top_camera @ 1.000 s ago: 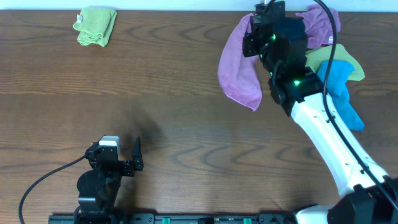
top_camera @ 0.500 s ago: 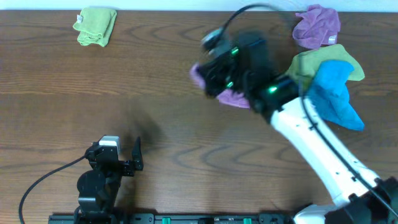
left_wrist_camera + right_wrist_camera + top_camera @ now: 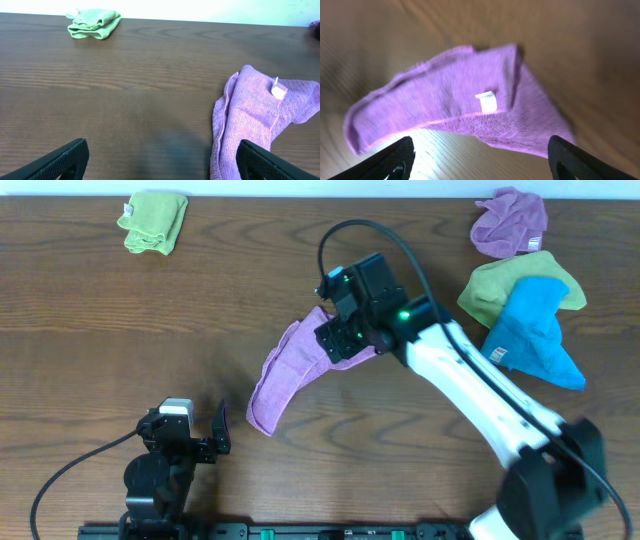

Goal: Fold the cloth
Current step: 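Grasp the pink cloth with the right gripper and pull it left, then lift the pink cloth with the right gripper and swing it toward center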

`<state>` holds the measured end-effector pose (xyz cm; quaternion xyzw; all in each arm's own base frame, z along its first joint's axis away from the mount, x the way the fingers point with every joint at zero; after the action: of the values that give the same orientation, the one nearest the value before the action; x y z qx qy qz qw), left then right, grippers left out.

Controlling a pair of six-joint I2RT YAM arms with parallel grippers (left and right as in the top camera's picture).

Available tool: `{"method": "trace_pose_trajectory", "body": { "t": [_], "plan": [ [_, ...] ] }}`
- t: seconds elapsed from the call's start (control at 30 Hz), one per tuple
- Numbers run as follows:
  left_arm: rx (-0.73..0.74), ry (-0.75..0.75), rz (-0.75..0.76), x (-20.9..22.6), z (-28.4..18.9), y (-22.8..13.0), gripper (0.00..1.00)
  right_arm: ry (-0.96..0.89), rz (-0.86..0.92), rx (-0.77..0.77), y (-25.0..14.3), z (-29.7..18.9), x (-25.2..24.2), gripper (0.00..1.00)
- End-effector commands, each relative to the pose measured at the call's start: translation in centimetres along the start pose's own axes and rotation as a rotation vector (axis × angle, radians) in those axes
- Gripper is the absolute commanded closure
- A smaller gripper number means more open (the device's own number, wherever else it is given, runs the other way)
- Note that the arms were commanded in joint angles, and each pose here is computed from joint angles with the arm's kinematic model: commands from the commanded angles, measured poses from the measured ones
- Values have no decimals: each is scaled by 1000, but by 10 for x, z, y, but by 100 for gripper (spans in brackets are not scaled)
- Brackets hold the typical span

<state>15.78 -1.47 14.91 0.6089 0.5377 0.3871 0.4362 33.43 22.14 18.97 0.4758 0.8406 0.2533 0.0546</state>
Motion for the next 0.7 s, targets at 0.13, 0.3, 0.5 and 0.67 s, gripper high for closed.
{"method": "trace_pose_trajectory", "body": {
  "t": [0.13,0.3,0.5,0.67],
  "plan": [
    [22,-2,16,0,3,-8,5,151,-3,132,-16,61,2,22],
    [22,-2,16,0,3,-8,4,128,56,126,-16,69,-20,21],
    [22,-2,16,0,3,-8,5,176,101,104,-14,83,-37,25],
    [22,-2,16,0,3,-8,4,203,92,98,-13,89,-30,26]
  ]
}}
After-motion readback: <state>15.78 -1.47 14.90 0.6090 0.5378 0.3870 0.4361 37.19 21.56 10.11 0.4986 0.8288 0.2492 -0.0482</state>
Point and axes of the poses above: each gripper's point midway between its finger pads, its own z axis out along the fingers, its own x axis along the line the jaws close on, y = z × x, the point moved 7 cm from there along -z, back along the fingers, and after that the axes turned 5 degrees about z, right-handed, at the moved point
